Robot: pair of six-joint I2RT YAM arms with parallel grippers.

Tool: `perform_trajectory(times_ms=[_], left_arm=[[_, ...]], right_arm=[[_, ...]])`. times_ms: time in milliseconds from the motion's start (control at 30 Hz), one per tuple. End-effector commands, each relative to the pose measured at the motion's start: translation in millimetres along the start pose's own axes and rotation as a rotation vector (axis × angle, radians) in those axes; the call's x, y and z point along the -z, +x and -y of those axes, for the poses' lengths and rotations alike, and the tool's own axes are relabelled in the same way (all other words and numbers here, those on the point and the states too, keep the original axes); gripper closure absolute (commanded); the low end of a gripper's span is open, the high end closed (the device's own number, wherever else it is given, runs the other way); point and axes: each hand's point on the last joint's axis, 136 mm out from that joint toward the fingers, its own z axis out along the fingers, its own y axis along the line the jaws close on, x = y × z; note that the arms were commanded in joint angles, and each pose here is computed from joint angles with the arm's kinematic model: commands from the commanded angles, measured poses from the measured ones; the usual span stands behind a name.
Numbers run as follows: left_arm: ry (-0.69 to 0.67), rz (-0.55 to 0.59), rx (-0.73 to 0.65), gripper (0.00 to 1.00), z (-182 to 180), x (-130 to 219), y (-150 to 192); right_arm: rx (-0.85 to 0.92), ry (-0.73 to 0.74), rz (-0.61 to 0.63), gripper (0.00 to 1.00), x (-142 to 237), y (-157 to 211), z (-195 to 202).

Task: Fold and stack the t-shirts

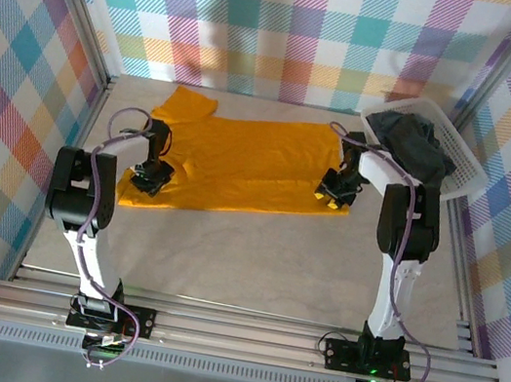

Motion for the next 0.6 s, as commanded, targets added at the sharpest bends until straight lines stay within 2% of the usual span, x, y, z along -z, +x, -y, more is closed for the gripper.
perform_trajectory(times_ms=[0,167,300,433,500,567], left_arm=[[-0.132,-0.029,0.001,0.73,-53,2,21],[-0.180,-0.047,-0.022,0.73,-94,9,39],[-0.165,-0.009,-0.052,0.72,-95,24,33],[-0.093,0.135,-0.155,0.70,-54,74,15],[-0.056,0.177,-0.226,0.70,-28,96,20],[-0.018,0.171,-0.301,0.72,1,106,39]], right_arm=[[-0.040,0.090,-0.116,0.64,-7,46,31],[-0.083,0.086,-0.143,0.63,1,91,47],[-0.083,0.047,-0.124,0.60,14,108,41],[-0.008,-0.024,-0.020,0.57,43,97,15],[0.042,-0.060,0.028,0.55,58,87,0],[0.099,-0.125,0.056,0.55,69,80,-20]])
